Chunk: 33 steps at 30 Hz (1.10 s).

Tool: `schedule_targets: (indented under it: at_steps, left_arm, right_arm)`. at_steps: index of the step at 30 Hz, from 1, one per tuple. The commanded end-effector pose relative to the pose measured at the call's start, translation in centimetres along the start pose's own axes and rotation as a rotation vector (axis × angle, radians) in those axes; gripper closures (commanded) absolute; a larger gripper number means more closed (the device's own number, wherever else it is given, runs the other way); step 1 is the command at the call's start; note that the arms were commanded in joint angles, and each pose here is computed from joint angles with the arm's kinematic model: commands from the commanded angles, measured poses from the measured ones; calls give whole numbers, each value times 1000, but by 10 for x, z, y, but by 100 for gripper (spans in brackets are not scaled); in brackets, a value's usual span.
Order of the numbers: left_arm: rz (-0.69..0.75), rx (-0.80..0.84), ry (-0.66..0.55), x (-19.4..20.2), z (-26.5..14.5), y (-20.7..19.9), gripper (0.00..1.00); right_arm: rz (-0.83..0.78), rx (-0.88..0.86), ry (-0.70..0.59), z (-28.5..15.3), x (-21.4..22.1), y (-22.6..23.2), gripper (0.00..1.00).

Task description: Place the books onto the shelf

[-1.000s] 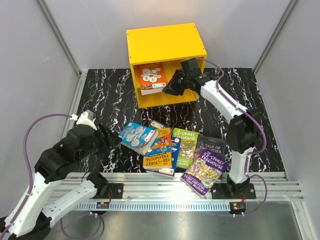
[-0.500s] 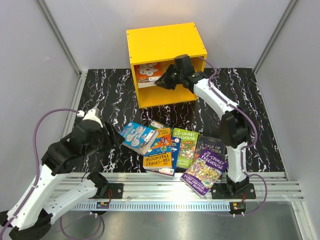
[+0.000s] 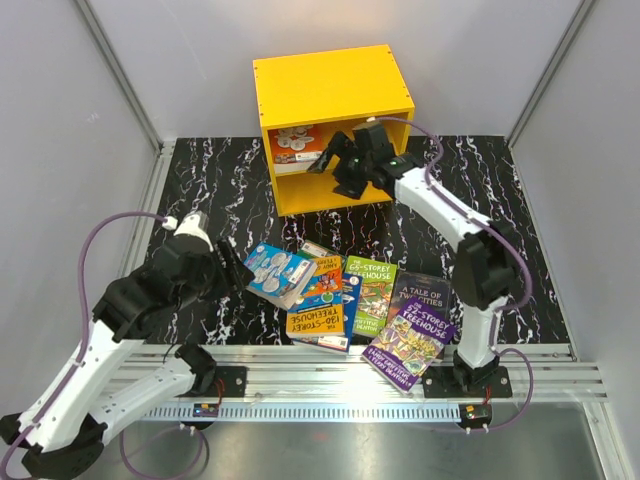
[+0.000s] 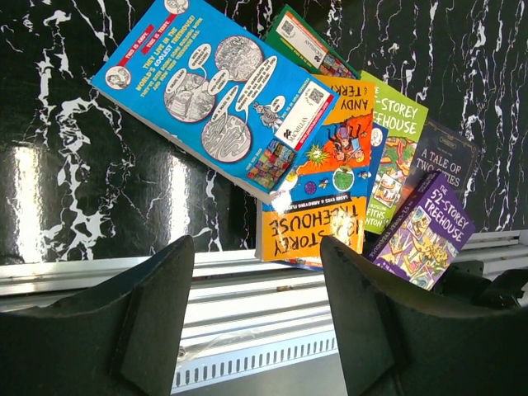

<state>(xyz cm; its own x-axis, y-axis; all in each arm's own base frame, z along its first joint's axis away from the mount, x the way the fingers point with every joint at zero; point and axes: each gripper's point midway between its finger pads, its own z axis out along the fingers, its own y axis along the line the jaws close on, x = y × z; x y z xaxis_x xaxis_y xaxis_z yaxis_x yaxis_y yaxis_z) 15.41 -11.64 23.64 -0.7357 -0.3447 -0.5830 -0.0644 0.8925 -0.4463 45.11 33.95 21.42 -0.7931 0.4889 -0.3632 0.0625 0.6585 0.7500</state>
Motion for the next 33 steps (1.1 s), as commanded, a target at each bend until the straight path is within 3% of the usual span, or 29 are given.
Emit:
schedule_targets:
  at_steps: [1, 6, 12, 20, 33]
  left_arm:
    - [-28, 30, 7, 3, 15, -8, 33]
    - [-208, 98, 79, 37, 59, -15, 25]
    - [-373, 59, 154, 65, 107, -3, 19]
    - [-544, 7, 17, 52, 125, 21, 10]
    - [-724, -85, 24, 83, 171, 49, 10]
  right_arm:
    - [-102, -21, -173, -86, -24, 28, 0]
    - [-106, 86, -62, -111, 21, -24, 0]
    - [-124, 57, 29, -153, 58, -45, 0]
    - [-241, 124, 9, -205, 62, -58, 0]
    - [-310, 174, 49, -235, 75, -77, 0]
